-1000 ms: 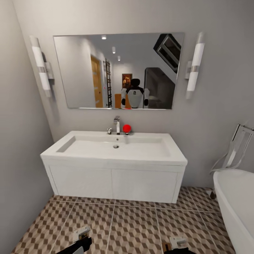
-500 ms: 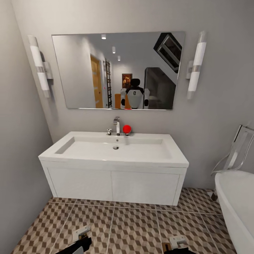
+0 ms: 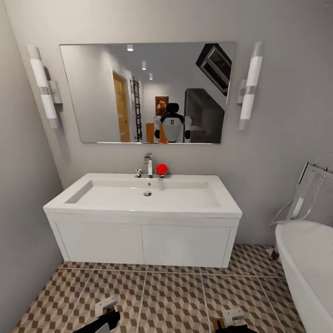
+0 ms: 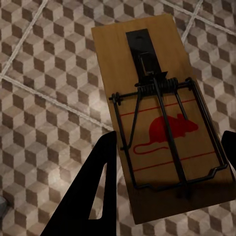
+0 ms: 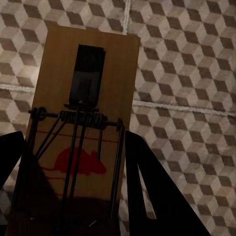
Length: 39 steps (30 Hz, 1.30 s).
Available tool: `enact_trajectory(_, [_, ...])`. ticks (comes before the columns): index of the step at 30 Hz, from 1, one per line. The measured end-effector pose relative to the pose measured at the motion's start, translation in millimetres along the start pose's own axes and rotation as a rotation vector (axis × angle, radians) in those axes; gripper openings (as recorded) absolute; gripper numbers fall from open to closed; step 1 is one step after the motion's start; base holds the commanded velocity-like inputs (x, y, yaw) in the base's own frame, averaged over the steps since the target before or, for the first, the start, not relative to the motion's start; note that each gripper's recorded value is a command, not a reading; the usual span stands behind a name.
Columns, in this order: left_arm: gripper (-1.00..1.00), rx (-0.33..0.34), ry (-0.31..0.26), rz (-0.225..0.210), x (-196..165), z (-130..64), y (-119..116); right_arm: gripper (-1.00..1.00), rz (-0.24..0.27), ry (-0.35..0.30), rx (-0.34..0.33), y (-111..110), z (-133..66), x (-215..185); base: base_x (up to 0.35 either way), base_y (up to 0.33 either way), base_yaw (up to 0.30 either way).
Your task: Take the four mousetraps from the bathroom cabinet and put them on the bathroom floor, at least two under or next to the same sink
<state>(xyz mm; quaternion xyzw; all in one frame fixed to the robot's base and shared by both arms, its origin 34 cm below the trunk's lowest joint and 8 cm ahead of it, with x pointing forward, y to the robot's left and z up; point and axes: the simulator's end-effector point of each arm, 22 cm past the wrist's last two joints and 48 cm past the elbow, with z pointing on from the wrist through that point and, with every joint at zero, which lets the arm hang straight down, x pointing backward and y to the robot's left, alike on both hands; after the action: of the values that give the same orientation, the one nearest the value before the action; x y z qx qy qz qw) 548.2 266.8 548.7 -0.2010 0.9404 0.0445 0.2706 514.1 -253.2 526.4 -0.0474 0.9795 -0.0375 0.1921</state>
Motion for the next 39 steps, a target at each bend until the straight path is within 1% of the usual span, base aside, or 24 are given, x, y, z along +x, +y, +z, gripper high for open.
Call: enact_trajectory(39, [-1.00,0.012,0.004,0.000,2.5,0.1,-7.6,-1.00,0.003,-0.001,0.001,-0.4,1.5,0.5,0.000,0.000,-0.002])
